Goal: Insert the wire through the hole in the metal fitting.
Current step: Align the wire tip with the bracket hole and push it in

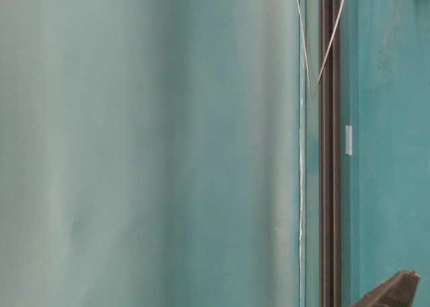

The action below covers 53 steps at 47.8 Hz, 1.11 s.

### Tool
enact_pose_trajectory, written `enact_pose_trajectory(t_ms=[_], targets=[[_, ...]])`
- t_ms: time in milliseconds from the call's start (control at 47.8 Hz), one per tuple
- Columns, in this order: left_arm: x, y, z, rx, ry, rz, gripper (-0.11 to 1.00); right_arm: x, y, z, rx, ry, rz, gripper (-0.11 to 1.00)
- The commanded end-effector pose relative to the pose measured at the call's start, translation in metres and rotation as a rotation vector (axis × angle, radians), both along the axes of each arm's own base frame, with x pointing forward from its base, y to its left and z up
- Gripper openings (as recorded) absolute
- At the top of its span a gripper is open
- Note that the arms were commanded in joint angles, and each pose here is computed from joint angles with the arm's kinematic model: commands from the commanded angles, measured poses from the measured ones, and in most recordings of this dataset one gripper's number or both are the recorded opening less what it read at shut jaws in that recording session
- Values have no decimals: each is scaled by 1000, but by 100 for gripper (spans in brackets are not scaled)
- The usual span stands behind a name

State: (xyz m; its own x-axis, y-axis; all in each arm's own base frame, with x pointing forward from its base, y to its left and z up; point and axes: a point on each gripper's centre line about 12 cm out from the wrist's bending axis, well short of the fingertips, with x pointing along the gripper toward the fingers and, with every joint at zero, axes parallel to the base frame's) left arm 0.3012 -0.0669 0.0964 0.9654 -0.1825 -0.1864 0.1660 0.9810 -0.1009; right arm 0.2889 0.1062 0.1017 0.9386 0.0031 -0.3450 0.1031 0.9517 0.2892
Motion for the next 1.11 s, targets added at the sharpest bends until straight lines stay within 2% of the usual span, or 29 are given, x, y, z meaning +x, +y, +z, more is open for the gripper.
enact_pose_trajectory(t_ms=[0,397,1087], targets=[[4,-2,5,-8,-23,0,79,3,4,6,8,-23,7,-1],[15,-4,1,-8,-23,0,78,6,4,4,-2,-40,-2,-1],[16,-5,1,-8,-20,0,78,25,2,5,32,-23,-32,-1]])
